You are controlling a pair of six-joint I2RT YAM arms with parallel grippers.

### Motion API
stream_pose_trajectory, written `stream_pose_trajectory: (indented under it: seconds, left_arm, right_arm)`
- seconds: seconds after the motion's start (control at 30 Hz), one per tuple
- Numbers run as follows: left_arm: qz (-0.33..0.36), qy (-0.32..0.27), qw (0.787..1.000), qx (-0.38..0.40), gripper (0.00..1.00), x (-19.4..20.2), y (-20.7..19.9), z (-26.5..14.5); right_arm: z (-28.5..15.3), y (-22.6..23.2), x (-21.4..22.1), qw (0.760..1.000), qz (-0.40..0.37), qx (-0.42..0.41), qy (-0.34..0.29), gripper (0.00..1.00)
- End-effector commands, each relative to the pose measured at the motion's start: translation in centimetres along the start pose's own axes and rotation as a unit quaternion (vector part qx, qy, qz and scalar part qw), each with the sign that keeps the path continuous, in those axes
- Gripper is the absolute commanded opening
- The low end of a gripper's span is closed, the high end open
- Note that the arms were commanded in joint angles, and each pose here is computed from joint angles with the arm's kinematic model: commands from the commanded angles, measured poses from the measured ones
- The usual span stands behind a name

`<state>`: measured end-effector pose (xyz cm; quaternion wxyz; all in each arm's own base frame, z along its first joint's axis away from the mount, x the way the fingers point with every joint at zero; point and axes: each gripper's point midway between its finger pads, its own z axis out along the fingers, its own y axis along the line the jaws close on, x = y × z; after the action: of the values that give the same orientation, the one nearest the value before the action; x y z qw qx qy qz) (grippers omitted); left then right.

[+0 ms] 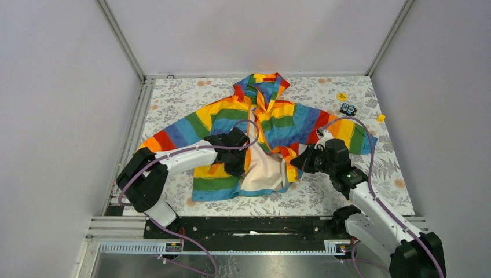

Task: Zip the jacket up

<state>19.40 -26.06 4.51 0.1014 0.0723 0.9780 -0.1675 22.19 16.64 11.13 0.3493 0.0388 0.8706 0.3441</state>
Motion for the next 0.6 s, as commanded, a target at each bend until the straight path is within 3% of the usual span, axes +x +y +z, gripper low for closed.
stream_pose_trajectory:
  seconds: [0.0,0.1,0.27,0.33,0.4,0.57]
  left_arm:
    - [0.006,-0.050,0.996,0.073,0.10,-2.0,-2.6,-1.6]
    - [0.013,-0.091,0.988,0.126,0.00,-3.2,-4.4,-2.7]
    - [0.013,-0.197,0.955,0.219,0.00,-5.6,-7.1,-5.8]
    - [0.009,-0.247,0.932,0.266,0.00,-6.2,-7.9,-7.6]
    - [0.012,-0.315,0.894,0.319,0.00,-7.3,-8.9,-10.6]
    - [0.031,-0.400,0.843,0.358,0.00,-7.4,-8.5,-13.4]
  right_arm:
    - [0.1,2.3,-1.9,0.999,-0.015,-0.028,-0.009,0.00]
    - [0.9,2.3,-2.1,1.000,0.013,0.004,-0.017,0.00]
    - [3.0,3.6,-0.3,0.998,0.048,0.036,0.005,0.00]
    - [3.5,3.9,0.0,0.996,0.074,0.037,0.015,0.00]
    - [4.0,3.9,0.2,0.995,0.094,0.036,0.017,0.00]
    - [5.0,5.4,0.1,0.992,0.126,0.008,0.020,0.00]
